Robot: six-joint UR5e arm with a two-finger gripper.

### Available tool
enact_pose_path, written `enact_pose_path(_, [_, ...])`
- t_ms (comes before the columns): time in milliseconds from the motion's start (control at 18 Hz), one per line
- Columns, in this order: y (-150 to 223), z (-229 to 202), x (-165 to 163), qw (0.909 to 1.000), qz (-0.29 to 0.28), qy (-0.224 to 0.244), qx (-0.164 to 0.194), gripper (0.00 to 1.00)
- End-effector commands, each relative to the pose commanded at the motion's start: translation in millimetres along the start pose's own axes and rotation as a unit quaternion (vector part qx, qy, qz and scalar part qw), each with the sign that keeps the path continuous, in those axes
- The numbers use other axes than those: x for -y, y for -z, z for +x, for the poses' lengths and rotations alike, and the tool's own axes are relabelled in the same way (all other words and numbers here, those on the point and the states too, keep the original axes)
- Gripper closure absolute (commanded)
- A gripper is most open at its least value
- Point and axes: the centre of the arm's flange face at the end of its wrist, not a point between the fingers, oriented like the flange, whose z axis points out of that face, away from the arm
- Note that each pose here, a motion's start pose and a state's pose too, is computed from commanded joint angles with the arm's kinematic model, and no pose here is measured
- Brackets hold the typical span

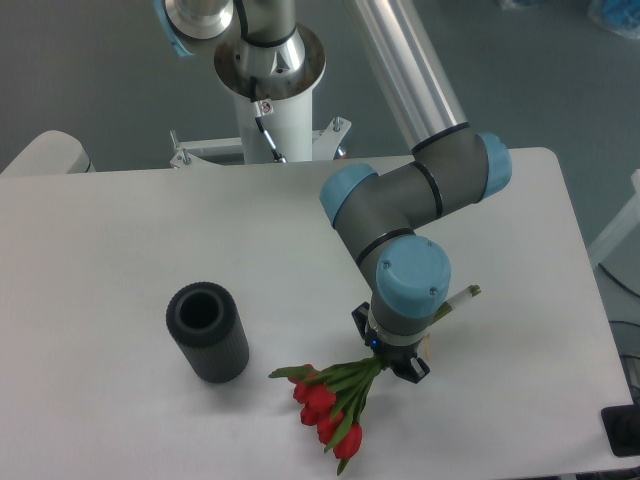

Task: Insert the flowers into the vase
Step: 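Lift the held red tulip bunch and swing it toward the black vase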

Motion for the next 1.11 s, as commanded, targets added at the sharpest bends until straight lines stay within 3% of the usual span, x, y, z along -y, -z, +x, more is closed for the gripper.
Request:
enact_pose_path(611, [-1.8,2.7,2.5,0.9998,0.004,0.019,-0.003,0.89])
enact_pose_path(778, [-2.3,3.2,3.6,0.9970,0.009,0.076,-0.005,0.89])
enact_pose_path(1111, [10.1,12.5,19.2,0.9928,0.068,0.097,-0.020,0.89])
